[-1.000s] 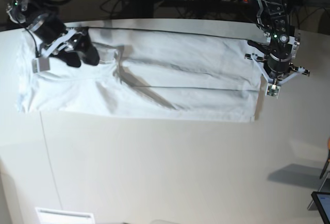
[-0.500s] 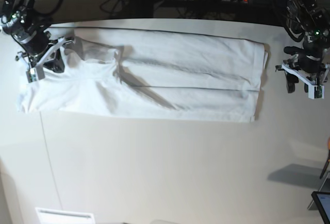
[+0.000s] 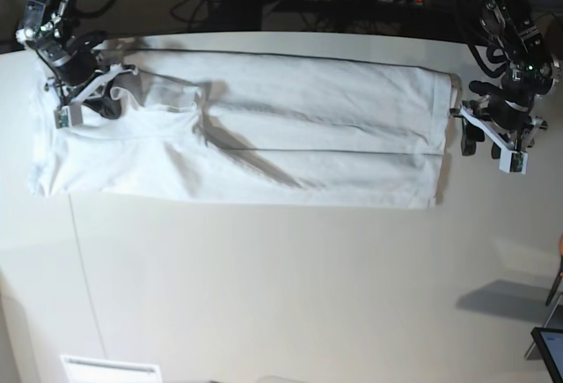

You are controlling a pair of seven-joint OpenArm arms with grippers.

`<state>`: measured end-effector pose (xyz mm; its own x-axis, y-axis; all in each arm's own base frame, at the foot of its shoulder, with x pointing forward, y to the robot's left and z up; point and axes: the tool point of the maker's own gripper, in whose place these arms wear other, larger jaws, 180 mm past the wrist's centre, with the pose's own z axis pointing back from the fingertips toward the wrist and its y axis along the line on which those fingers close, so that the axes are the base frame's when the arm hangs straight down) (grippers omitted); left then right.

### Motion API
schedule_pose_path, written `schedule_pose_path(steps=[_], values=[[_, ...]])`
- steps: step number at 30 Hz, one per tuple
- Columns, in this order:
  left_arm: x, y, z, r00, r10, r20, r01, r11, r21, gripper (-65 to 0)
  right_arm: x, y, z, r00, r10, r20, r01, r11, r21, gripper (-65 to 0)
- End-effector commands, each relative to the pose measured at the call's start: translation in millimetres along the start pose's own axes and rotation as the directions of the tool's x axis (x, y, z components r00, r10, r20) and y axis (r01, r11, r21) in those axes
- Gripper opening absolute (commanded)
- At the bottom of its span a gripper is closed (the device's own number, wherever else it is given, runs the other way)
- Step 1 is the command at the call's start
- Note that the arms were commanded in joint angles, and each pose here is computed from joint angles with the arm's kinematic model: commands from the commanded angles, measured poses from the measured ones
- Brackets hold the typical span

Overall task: Fold the T-shirt properly
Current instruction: 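Move the left gripper to the strip end beside it and grasp it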

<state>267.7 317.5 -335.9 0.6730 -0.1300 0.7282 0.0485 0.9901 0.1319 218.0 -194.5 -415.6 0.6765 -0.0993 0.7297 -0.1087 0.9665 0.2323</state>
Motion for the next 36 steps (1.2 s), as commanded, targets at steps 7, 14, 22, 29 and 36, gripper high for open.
schedule_pose_path(steps=[7,14,22,29,36], values=[[3,3,-8,0.998,0.058,0.024,-0.058,0.998,-0.032,-24.9,-8,-5,1,0.999,0.014,-0.043,-0.015,1.000,-0.015,-63.3],[30,-5,11,0.959,0.226,0.170,-0.191,0.961,-0.201,-11.6,-9,-5,1,0.999,0.015,-0.046,-0.016,1.000,-0.014,-63.0],[5,-10,-4,0.956,0.270,0.113,-0.227,0.928,-0.296,-8.9,-9,-5,1,0.999,0.015,-0.048,-0.016,1.000,-0.014,-63.0],[-19,-7,-15,0.949,0.312,0.047,-0.287,0.915,-0.282,-9.1,-10,-5,1,0.999,0.014,-0.049,-0.015,1.000,-0.014,-63.0],[-18,-29,-31,0.948,0.318,0.017,-0.294,0.895,-0.335,-9.1,-10,-5,1,0.999,0.014,-0.049,-0.015,1.000,-0.014,-62.8]])
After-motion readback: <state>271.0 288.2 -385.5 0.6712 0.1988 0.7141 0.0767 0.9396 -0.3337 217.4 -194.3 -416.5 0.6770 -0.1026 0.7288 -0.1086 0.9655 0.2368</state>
